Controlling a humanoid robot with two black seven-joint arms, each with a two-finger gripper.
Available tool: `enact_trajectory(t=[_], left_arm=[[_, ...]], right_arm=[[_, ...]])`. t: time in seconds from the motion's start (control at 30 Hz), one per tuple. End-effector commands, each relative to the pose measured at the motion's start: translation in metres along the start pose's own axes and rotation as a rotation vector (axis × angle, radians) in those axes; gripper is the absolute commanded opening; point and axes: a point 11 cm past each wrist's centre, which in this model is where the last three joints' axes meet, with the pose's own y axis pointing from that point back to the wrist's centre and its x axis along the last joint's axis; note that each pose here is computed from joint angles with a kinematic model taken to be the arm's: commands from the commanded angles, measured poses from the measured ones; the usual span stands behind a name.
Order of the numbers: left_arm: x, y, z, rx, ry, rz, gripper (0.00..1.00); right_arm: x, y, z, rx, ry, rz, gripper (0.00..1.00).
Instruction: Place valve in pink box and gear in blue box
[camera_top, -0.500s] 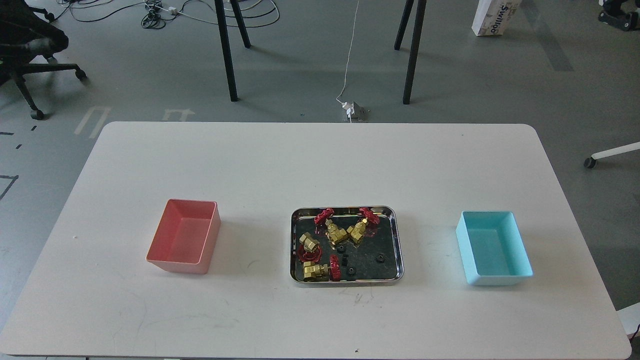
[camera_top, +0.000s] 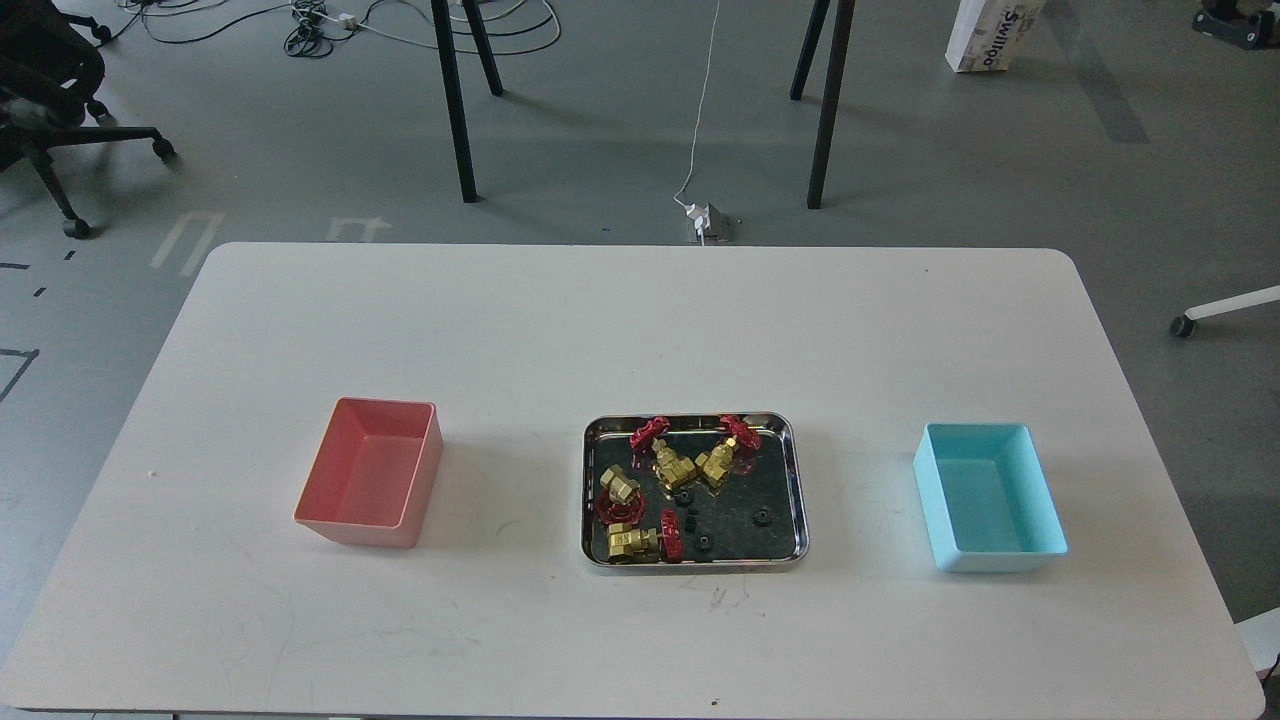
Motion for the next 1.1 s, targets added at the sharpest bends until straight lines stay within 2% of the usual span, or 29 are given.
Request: enact_trajectory(t=[0.0, 0.07, 0.2, 0.33, 0.47, 0.57, 0.83, 1.07], left_arm=[[-0.05, 0.004, -0.007, -0.055, -0.32, -0.165, 0.94], [-0.082, 0.013, -0.02, -0.064, -0.579, -0.238, 0.92], [-0.131, 0.042, -0.07, -0.034, -0.968, -0.353, 0.93], [-0.176, 0.078, -0.12, 0.018, -1.167, -0.498, 0.93], [-0.218, 0.096, -0.158, 0.024, -1.276, -0.574, 0.93], [-0.248, 0.112, -0.185, 0.083, -1.217, -0.609, 0.94], [-0.32, 0.128, -0.232, 0.174, -1.035, -0.666, 0.94], [-0.36, 0.124, -0.239, 0.178, -0.95, -0.678, 0.94]], right_arm=[[-0.003, 0.0, -0.004, 0.026, 0.048, -0.012, 0.99], [-0.005, 0.0, -0.006, 0.038, 0.057, -0.032, 0.99], [-0.006, 0.0, -0.007, 0.037, 0.082, -0.038, 0.99], [-0.008, 0.001, -0.015, 0.045, 0.161, -0.032, 0.99], [-0.009, 0.001, -0.022, 0.055, 0.196, -0.03, 0.99], [-0.009, 0.002, -0.024, 0.058, 0.196, -0.029, 0.99], [-0.007, 0.003, -0.025, 0.06, 0.208, -0.023, 0.99], [-0.007, 0.003, -0.025, 0.06, 0.229, -0.021, 0.99]])
